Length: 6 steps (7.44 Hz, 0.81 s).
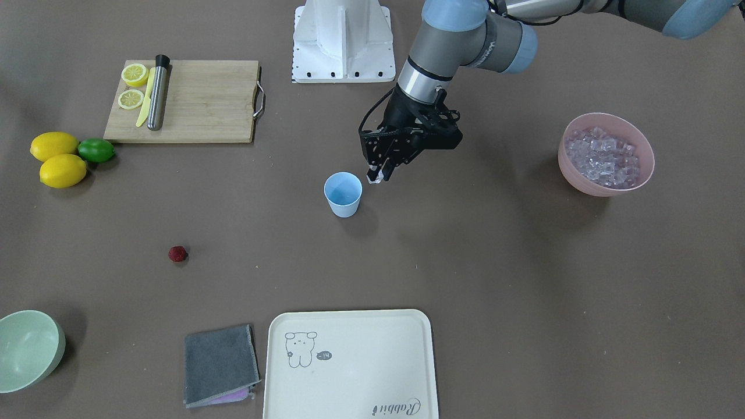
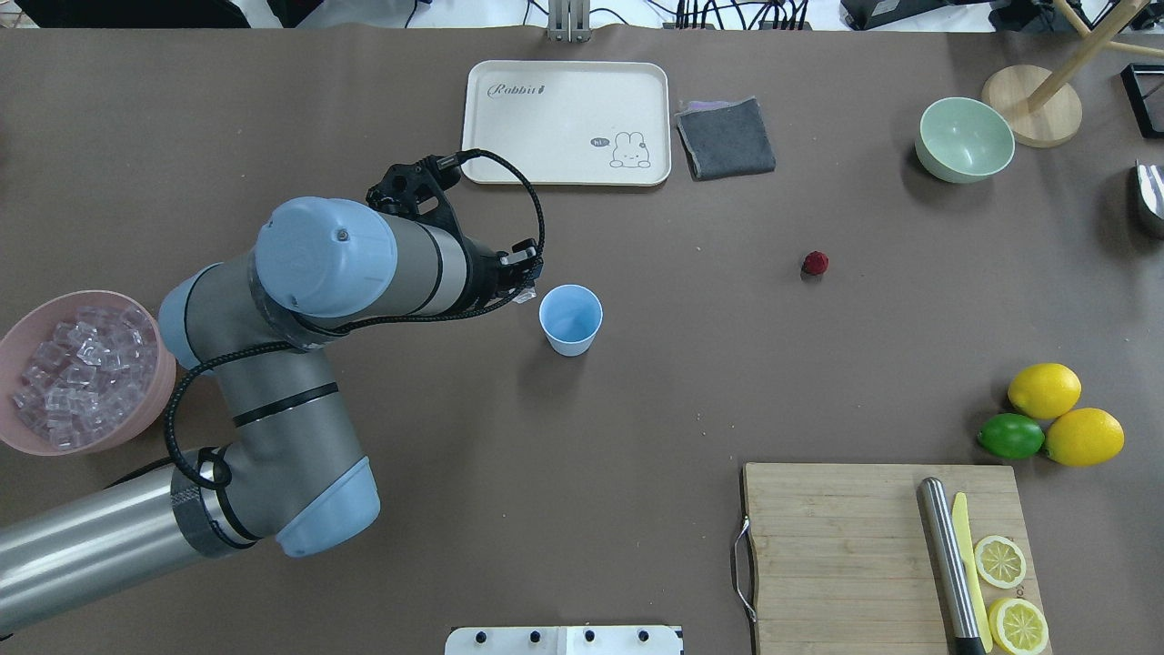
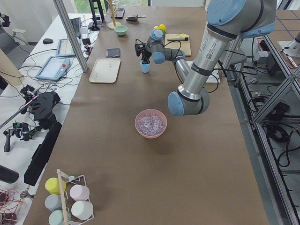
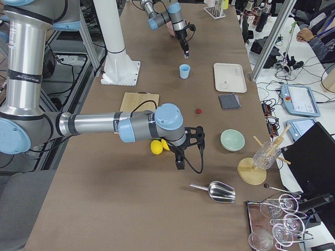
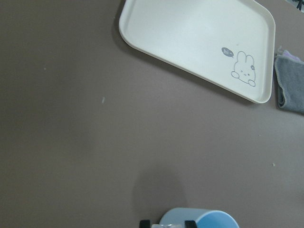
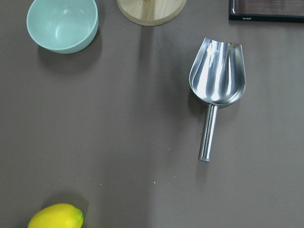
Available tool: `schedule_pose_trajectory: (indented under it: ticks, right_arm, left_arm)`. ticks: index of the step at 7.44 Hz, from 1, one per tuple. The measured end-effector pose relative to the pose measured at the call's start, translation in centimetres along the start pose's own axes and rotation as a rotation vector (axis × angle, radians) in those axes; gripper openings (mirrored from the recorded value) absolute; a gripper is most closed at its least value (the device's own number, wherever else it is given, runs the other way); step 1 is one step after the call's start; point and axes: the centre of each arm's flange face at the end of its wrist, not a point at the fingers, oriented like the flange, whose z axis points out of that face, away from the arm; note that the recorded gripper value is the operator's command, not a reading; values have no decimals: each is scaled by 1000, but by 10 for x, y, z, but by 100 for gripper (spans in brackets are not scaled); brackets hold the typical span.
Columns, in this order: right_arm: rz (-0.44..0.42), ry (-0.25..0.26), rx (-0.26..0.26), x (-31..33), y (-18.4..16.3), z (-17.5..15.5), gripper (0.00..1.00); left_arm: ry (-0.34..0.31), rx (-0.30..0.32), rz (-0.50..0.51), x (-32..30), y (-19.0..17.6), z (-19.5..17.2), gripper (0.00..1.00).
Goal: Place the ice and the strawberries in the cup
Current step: 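Carry the ice cube with the left gripper over the light-blue cup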
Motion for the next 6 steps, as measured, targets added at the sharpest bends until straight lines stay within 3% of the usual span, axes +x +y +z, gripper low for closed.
schedule_pose_trajectory:
  ticks: [6]
  right_arm:
    - [7, 0, -7, 3, 1, 2, 100]
  left_arm:
    - [-4, 66, -1, 23, 38, 28, 0]
